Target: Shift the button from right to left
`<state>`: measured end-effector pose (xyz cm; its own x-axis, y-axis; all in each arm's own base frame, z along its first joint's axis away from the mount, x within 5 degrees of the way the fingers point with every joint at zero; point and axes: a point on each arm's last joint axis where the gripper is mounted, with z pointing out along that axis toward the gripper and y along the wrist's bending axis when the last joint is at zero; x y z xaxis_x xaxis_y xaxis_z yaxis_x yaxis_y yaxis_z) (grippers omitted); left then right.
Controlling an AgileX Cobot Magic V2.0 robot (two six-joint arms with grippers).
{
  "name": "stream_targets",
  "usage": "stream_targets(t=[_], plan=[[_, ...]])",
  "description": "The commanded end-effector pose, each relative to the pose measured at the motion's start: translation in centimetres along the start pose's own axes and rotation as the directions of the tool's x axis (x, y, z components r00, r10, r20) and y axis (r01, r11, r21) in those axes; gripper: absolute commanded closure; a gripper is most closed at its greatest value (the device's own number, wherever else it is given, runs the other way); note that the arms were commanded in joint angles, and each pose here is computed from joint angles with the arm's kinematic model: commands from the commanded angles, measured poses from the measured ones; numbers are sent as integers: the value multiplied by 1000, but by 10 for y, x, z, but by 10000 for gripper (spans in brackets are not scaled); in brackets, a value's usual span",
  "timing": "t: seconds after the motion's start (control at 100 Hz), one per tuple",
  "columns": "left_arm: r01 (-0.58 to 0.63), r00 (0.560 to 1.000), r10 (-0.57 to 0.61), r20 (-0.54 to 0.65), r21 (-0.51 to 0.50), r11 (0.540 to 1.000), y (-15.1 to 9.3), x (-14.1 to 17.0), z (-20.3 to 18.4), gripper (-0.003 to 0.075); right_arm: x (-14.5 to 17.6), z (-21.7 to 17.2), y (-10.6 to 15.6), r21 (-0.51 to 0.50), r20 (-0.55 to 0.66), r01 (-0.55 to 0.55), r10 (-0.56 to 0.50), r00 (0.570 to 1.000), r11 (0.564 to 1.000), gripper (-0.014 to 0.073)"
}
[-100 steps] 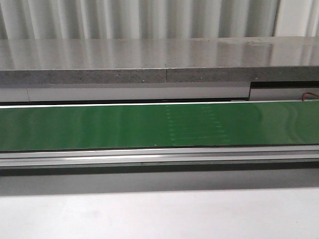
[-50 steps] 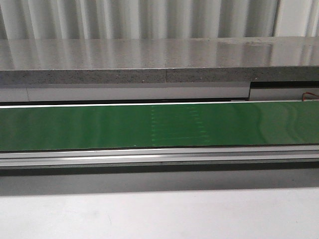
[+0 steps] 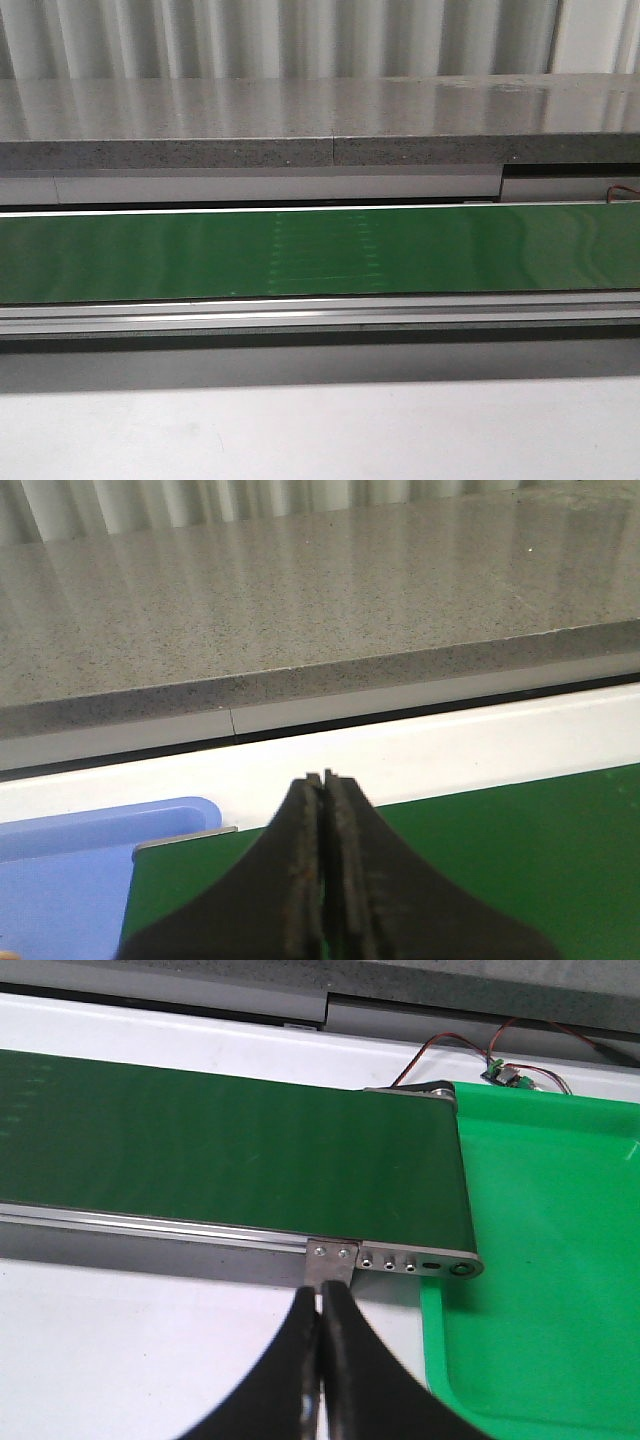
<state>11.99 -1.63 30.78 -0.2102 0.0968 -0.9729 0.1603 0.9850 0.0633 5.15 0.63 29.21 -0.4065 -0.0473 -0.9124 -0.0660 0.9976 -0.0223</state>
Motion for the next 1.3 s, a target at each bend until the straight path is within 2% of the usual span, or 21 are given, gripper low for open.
stream_targets(t=[0.0,0.11,0.29,0.71,0.95,1.11,1.289], plan=[[26,990,-22,139,-22,999,2,-17,-3,741,-13,-2,-1,15,78,10,-11,997,1000,661],[-36,984,44,172,-51,998,4,-13,-2,741,-13,-2,-1,15,78,10,-11,997,1000,661],[-35,984,46,172,-65,997,4,0,-11,741,-13,-2,-1,15,78,10,-11,997,1000,661],[-2,985,15,172,-74,997,-1,62,-29,741,-13,-2,-1,15,78,10,-11,997,1000,661],[14,968,21,252,-134,991,0,91,-38,741,-13,-2,-1,15,78,10,-11,997,1000,661],[45,965,-9,263,-131,990,-2,121,-38,741,-13,-2,-1,15,78,10,-11,997,1000,661],[60,972,-28,233,-131,990,-2,125,-39,741,-13,-2,-1,15,78,10,-11,997,1000,661]])
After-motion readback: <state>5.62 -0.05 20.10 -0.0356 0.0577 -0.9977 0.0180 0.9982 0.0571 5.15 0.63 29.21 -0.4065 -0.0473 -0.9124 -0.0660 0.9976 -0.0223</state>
